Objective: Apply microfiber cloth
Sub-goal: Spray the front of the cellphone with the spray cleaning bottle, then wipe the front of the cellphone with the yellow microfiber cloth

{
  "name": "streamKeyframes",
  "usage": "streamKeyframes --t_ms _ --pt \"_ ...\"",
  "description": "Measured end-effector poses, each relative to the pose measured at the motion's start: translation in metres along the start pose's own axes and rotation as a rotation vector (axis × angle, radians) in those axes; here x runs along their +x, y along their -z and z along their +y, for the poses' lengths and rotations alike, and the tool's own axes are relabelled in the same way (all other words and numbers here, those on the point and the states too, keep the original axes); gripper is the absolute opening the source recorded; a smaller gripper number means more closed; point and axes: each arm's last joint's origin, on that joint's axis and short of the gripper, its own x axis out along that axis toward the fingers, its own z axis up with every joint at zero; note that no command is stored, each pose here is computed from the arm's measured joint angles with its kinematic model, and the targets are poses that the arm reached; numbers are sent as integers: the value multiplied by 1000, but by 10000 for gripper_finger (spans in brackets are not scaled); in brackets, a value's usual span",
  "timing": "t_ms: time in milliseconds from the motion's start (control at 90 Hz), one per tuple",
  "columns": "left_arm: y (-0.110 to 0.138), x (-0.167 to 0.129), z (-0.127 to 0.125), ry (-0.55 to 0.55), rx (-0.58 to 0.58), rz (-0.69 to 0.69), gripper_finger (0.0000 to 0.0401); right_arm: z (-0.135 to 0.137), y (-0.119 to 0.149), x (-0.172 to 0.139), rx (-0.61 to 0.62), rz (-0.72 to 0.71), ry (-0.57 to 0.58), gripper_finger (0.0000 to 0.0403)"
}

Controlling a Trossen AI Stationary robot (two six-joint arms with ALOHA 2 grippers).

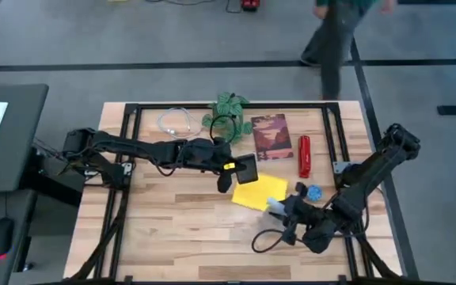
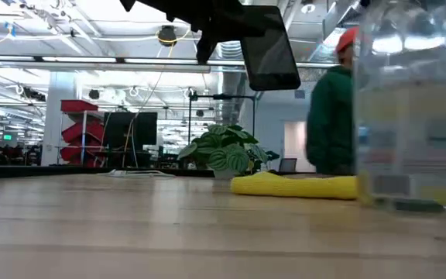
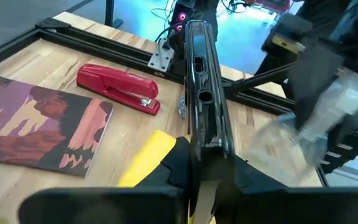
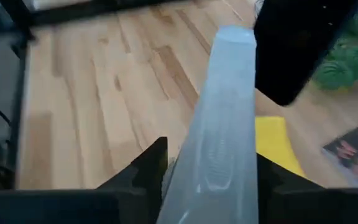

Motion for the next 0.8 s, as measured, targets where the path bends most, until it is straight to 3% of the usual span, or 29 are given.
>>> streamKeyframes --t_ms 211,467,689,800 --pt "0 0 -1 2 2 2 12 -14 15 -27 -27 103 112 116" --pt "0 0 -1 2 2 2 12 -21 40 -58 81 118 162 118" --pt "1 0 -1 2 -9 3 12 -23 45 -63 115 250 171 240" --pt "2 0 0 -4 -42 19 12 -24 36 -71 128 304 155 276"
